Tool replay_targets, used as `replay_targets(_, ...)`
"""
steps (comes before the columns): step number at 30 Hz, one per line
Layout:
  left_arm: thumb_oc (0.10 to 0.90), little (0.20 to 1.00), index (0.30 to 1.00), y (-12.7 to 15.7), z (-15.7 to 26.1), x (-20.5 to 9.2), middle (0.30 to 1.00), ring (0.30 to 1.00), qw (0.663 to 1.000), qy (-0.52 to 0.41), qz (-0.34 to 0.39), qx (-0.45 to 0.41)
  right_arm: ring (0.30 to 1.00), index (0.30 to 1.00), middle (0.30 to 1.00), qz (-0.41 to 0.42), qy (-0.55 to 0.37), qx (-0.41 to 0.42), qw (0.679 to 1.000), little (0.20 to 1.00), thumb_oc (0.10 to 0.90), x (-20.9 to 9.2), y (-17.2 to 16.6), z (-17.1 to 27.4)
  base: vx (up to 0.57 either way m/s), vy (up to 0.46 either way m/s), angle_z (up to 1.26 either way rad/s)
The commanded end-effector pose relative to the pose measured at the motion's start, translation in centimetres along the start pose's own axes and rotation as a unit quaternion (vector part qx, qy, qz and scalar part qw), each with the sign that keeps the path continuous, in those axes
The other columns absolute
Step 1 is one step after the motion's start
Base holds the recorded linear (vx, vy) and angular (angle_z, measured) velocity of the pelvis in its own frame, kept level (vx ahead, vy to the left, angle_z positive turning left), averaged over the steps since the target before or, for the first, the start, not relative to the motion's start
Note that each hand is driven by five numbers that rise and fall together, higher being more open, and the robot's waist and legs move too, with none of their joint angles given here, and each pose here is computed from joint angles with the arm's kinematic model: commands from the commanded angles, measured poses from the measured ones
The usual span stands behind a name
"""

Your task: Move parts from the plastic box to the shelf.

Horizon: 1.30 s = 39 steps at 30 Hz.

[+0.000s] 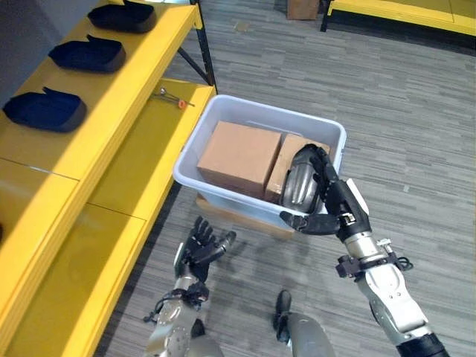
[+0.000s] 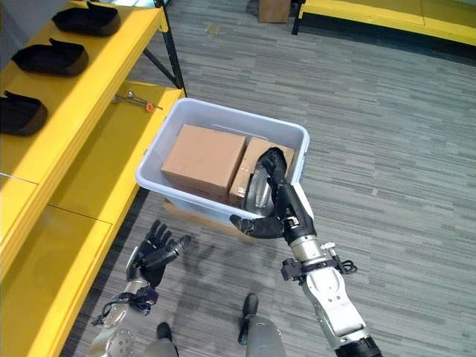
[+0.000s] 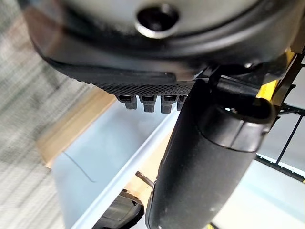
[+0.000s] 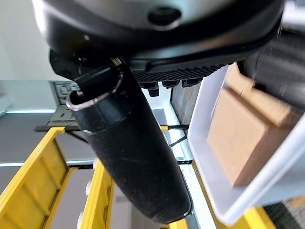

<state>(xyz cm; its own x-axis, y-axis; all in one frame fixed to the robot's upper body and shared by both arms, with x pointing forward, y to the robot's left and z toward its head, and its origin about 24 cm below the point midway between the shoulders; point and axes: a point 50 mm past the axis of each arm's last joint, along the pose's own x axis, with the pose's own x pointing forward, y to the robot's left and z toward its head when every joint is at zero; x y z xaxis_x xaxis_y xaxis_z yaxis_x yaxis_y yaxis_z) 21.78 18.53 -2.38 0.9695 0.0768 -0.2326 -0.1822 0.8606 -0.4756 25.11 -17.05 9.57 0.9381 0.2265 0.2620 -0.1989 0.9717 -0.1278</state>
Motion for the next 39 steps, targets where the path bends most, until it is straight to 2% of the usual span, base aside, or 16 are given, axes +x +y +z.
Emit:
replay_targets(1, 0.9, 1.0, 1.0, -0.6, 3.6, 0.0, 1.0, 1.0, 0.996, -0.081, -0.042, 0.024, 1.0, 1.0, 1.0, -0.001, -0.116, 0.01, 0.993, 1.0, 0.9, -0.1, 0.0, 4.0, 0.24, -0.159, -0.62)
replay_targets(11, 0.9, 1.0, 1.0, 1.3, 2.6, -1.0, 1.0, 1.0, 0.997, -0.058, -0.007, 0.042, 1.0, 1.0, 1.0, -0.018, -0.107, 0.01, 0.994, 1.0, 0.9, -0.9, -0.4, 3.5, 0.35, 0.121, -0.66)
replay_targets(16, 0.9, 1.0, 1.0, 1.3, 3.3, -0.9, 1.0, 1.0, 0.997, -0.069, -0.014, 0.044, 1.0, 1.0, 1.0, -0.017, -0.105, 0.026, 0.994, 1.0, 0.9, -1.2, 0.0, 3.4, 0.25, 0.241, -0.66)
replay_targets(31, 0.9, 1.0, 1.0, 1.7, 4.6, -0.6, 1.0, 1.0, 0.995, -0.092, 0.006, 0.041, 1.0, 1.0, 1.0, 0.005, -0.109, 0.023, 0.994, 1.0, 0.9, 0.5, 1.3, 3.6, 0.02, 0.076, -0.07)
replay_targets(39, 0.9, 1.0, 1.0, 2.2, 6.2, -0.5, 1.0, 1.0, 0.992, -0.116, 0.012, 0.044, 1.0, 1.0, 1.0, 0.059, -0.155, -0.007, 0.986, 1.0, 0.9, 3.0, 3.1, 5.6, -0.06, -0.063, -0.5)
